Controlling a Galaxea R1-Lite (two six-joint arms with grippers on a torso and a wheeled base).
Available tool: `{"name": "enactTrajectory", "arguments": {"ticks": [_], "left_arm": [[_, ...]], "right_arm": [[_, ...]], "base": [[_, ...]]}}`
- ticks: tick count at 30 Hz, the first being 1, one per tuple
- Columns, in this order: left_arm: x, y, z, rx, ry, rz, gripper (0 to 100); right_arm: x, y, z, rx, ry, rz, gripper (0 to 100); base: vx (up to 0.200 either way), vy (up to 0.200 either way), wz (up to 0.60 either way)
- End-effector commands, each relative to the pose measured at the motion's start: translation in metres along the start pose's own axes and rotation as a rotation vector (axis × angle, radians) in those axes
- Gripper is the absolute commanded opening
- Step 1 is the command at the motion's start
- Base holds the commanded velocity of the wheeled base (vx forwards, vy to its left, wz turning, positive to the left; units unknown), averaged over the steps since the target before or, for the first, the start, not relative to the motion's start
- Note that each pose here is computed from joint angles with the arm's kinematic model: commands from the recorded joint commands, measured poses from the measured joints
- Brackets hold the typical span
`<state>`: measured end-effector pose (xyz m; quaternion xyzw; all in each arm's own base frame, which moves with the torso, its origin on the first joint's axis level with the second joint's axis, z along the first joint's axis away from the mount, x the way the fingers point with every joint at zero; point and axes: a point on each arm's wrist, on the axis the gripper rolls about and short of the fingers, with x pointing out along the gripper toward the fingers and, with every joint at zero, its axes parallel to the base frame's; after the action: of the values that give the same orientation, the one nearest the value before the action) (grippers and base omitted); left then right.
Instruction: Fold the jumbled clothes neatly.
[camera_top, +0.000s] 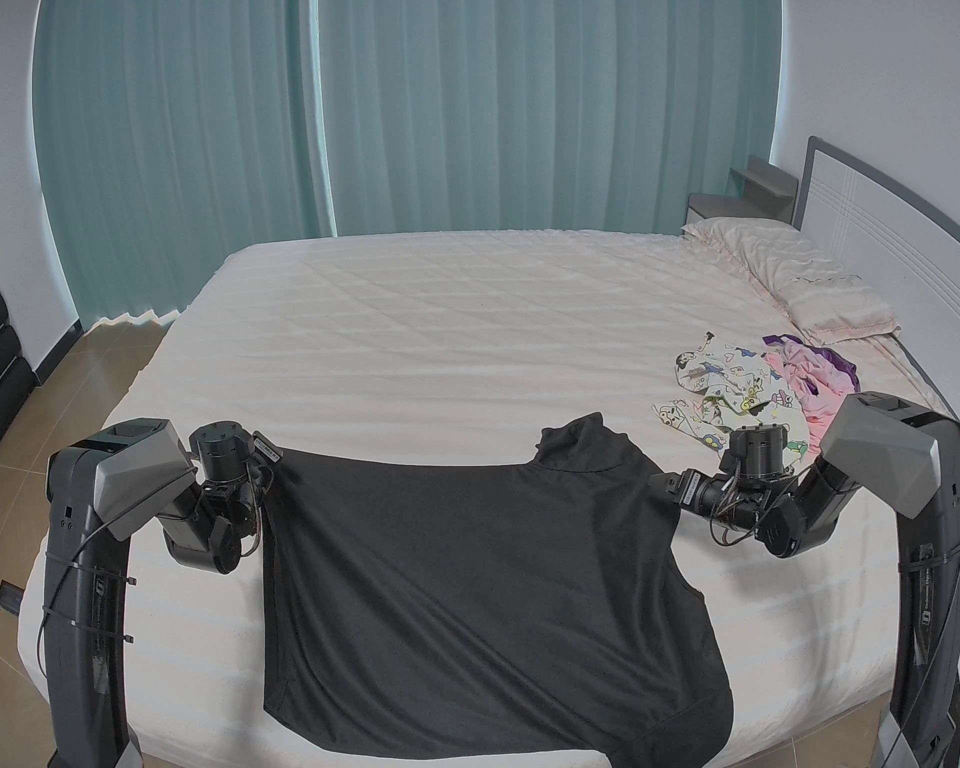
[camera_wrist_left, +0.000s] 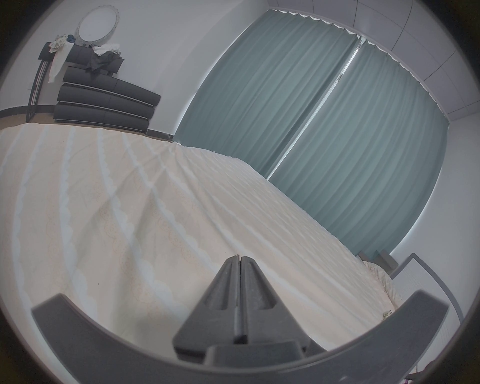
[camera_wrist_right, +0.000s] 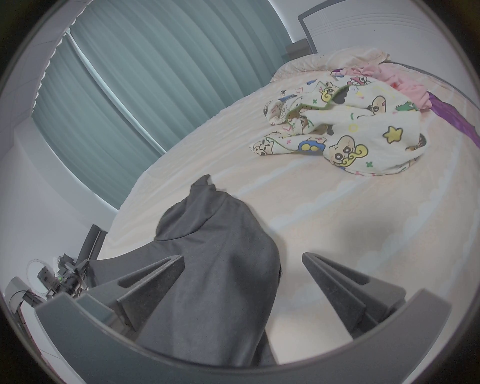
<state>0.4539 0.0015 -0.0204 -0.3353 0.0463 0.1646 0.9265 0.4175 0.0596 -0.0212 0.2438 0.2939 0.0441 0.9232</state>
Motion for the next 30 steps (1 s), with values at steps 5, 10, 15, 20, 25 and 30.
{"name": "enactTrajectory", "arguments": {"ticks": [5, 10, 15, 20, 25, 30], "left_arm": [[0.0, 0.003, -0.003, -0.002, 0.006, 0.008, 0], [0.0, 0.004, -0.003, 0.0, 0.008, 0.01, 0], [0.001, 0.001, 0.0, 0.006, 0.004, 0.004, 0], [0.005, -0.009, 0.009, 0.033, 0.017, 0.015, 0], [0.018, -0.02, 0.017, 0.085, 0.018, 0.017, 0], [0.022, -0.024, 0.019, 0.091, 0.023, 0.02, 0]], "right_arm": [[0.045, -0.014, -0.013, 0.008, 0.017, -0.029, 0], [0.054, -0.014, -0.008, 0.017, 0.006, -0.026, 0], [0.043, -0.016, 0.007, 0.051, -0.025, -0.033, 0], [0.021, -0.025, 0.023, 0.076, -0.053, -0.052, 0], [0.014, -0.025, 0.028, 0.118, -0.083, -0.044, 0], [0.007, -0.019, 0.043, 0.114, -0.194, 0.018, 0]], "base": [[0.0, 0.0, 0.0], [0.0, 0.0, 0.0], [0.0, 0.0, 0.0], [0.0, 0.0, 0.0], [0.0, 0.0, 0.0], [0.0, 0.0, 0.0]]}}
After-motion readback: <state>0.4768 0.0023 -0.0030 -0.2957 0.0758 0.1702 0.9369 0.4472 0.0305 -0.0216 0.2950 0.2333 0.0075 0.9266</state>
